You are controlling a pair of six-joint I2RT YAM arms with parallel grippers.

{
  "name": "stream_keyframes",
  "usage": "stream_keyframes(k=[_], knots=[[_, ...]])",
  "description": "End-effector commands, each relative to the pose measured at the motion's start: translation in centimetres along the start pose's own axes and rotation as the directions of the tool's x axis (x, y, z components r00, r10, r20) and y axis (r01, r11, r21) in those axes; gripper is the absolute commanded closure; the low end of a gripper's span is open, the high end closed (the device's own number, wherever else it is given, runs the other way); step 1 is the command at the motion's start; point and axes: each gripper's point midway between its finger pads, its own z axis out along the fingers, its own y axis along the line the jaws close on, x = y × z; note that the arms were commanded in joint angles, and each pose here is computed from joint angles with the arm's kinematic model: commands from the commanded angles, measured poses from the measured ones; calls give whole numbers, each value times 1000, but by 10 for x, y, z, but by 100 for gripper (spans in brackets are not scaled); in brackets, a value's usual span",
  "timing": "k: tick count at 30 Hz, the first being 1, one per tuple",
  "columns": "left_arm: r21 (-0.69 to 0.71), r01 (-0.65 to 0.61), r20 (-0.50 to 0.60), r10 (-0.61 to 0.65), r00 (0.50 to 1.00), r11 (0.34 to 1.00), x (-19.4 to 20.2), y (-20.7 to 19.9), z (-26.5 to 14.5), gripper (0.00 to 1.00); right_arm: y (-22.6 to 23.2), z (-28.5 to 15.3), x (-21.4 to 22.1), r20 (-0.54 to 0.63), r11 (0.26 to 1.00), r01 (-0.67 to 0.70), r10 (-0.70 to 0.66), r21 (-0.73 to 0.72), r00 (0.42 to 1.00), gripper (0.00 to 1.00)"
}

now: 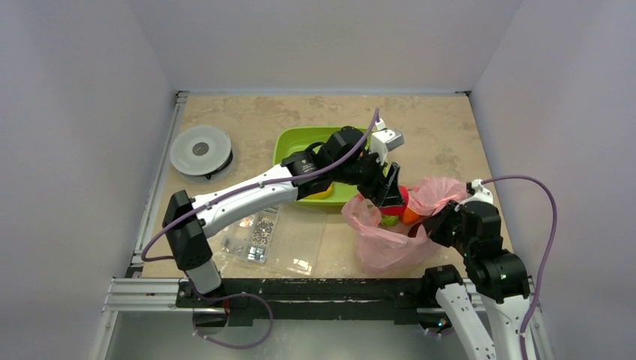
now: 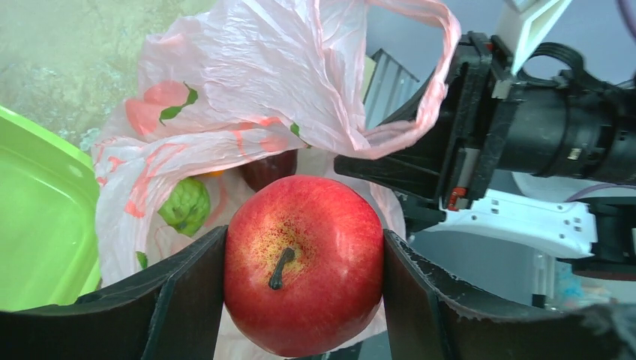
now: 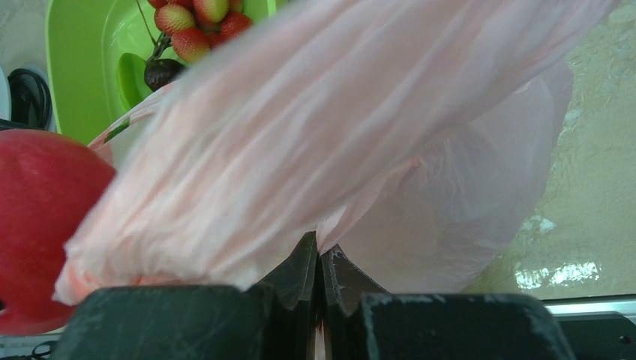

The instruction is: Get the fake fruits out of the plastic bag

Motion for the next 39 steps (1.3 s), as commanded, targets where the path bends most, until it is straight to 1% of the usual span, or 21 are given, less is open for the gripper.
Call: stream_keyframes(k=[1, 4, 5, 7, 9, 10, 11, 13, 14, 16, 19, 21, 22, 25, 28, 30, 32, 34, 36, 39], knots=[[130, 24, 101, -37, 994, 991, -33, -24, -27, 100, 10, -8, -17, 71, 999, -3, 5, -38, 997, 100], [75, 78, 121, -87, 989, 994, -43, -4, -40, 100, 10, -8, -18, 73, 999, -3, 6, -36, 997, 100], [26, 108, 124, -111, 986, 994, -45, 10, -45, 100, 10, -9, -19, 74, 999, -3, 5, -35, 997, 100], [-117, 179, 139, -162, 977, 977, -44, 47, -54, 100, 9, -9, -18, 73, 999, -3, 5, -34, 997, 100], [-280, 235, 158, -197, 968, 931, -37, 90, -67, 100, 9, -10, -19, 76, 999, -3, 6, -33, 997, 100], [-379, 253, 173, -200, 964, 890, -34, 115, -74, 100, 9, -9, -18, 74, 999, -3, 6, -32, 997, 100], [-457, 260, 164, -207, 964, 851, -25, 135, -82, 100, 9, -9, -18, 74, 1000, -3, 6, -31, 997, 100], [-577, 263, 164, -205, 965, 774, -13, 168, -95, 100, 9, -9, -18, 74, 999, -3, 5, -32, 997, 100], [-614, 249, 160, -190, 969, 749, -10, 180, -100, 100, 9, -10, -18, 74, 999, -3, 6, -32, 997, 100], [-668, 203, 116, -170, 979, 716, 0, 199, -103, 100, 9, -10, -19, 76, 999, -5, 7, -33, 997, 100], [-741, 116, 20, -151, 988, 661, 18, 225, -104, 100, 9, -10, -19, 75, 999, -3, 5, -33, 997, 100], [-783, 71, -42, -167, 985, 618, 32, 240, -104, 95, 9, -10, -20, 77, 1000, -3, 6, -31, 997, 100], [-799, 52, -72, -181, 981, 600, 39, 248, -103, 90, 9, -11, -20, 79, 999, -3, 6, -32, 997, 100], [-798, 14, -154, -226, 962, 603, 63, 264, -88, 76, 9, -11, -20, 78, 999, -5, 7, -33, 997, 100], [-778, 18, -185, -257, 948, 628, 73, 268, -75, 63, 11, -10, -18, 72, 999, -6, 9, -39, 997, 100], [-774, 25, -183, -261, 948, 633, 74, 268, -73, 46, 11, -12, -19, 70, 999, -6, 9, -38, 997, 100], [-768, 24, -183, -255, 950, 640, 75, 266, -73, 32, 10, -14, -20, 77, 999, -6, 9, -36, 997, 100], [-764, 13, -196, -252, 948, 645, 76, 264, -76, 27, 10, -14, -21, 81, 999, -6, 9, -33, 997, 100], [-764, 6, -200, -247, 948, 645, 73, 259, -82, 25, 10, -15, -21, 82, 999, -6, 9, -34, 997, 100], [-748, 21, -166, -219, 961, 663, 60, 245, -93, 22, 11, -14, -21, 79, 999, -6, 9, -37, 997, 100]])
